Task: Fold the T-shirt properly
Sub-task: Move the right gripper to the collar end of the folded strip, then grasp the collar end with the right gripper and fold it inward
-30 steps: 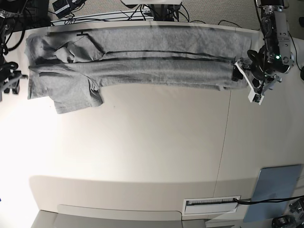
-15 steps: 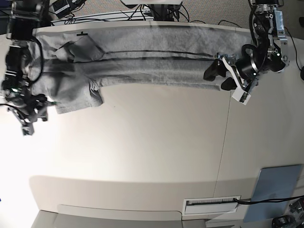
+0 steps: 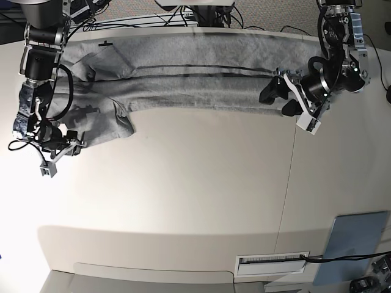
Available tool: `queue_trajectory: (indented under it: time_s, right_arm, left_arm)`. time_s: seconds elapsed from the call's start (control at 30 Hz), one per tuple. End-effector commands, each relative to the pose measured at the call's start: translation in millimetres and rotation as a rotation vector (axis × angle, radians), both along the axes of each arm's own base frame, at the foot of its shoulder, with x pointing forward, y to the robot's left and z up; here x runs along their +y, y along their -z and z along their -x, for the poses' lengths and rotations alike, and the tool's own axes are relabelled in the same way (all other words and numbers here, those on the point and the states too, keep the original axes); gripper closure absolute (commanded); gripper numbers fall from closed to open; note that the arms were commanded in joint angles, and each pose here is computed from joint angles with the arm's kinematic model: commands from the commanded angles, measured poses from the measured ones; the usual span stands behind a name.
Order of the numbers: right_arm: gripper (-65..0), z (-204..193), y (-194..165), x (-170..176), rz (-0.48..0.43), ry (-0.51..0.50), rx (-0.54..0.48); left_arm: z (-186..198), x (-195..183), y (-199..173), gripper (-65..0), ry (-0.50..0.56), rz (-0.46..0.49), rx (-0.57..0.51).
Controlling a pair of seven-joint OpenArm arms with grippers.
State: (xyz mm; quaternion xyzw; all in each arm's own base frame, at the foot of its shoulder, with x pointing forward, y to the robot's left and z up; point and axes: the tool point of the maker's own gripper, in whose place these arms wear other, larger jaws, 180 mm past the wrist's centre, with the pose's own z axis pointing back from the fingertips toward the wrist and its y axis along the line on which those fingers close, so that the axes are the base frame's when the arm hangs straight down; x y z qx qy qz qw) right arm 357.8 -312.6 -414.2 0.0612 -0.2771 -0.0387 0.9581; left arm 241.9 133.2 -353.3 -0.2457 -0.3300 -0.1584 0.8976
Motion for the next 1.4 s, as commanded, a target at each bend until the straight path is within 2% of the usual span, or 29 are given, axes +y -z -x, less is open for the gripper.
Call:
queue_trajectory:
  time_s: [0.0, 0.1, 0.27, 0.4, 0.57, 0.7, 0.83, 0.97, 1.37]
  right_arm:
    - [-23.6, 14.7, 8.6, -0.1, -0.001, -0.026, 0.087]
    - [-21.1, 24.9, 13.6, 3.9, -0.012, -0.056, 0.140]
    - [-0.1, 26.3, 13.4, 6.8, -0.005, -0.104, 0.143]
    - [0.0, 20.2, 3.5, 5.9, 0.042, -0.143, 0.116]
    - [0.0, 7.6, -36.5, 8.6, 0.194, -0.217, -0.013]
    - [0.0, 18.2, -65.3, 18.8, 0.322, -0.261, -0.093]
    - [0.0, 38.8, -87.0, 37.4, 0.408, -0.309, -0.174]
    - [0.0, 67.6, -96.5, 59.8, 0.427, -0.363, -0.202]
    - [0.0, 154.1, -92.0, 106.3, 0.392, -0.516, -0.158]
  left_arm:
    - [-6.1, 0.1, -10.9, -45.1, 0.004, 0.009, -0.041]
    - [-6.1, 0.2, -10.8, -45.1, 0.004, 0.009, -0.041]
    - [-6.1, 0.2, -10.8, -45.1, 0.004, 0.008, -0.041]
    - [-6.5, 3.2, -8.6, -45.1, 0.001, -0.014, -0.041]
    - [-6.4, 5.9, -6.3, -45.1, -0.004, -0.032, -0.037]
    - [-6.4, 5.9, -6.4, -45.1, -0.004, -0.032, -0.037]
    - [-6.4, 5.9, -6.3, -45.1, -0.004, -0.033, -0.037]
    - [-6.3, 5.9, -6.2, -45.1, -0.004, -0.033, -0.036]
    - [-6.3, 5.9, -6.2, -45.1, -0.003, -0.033, -0.037]
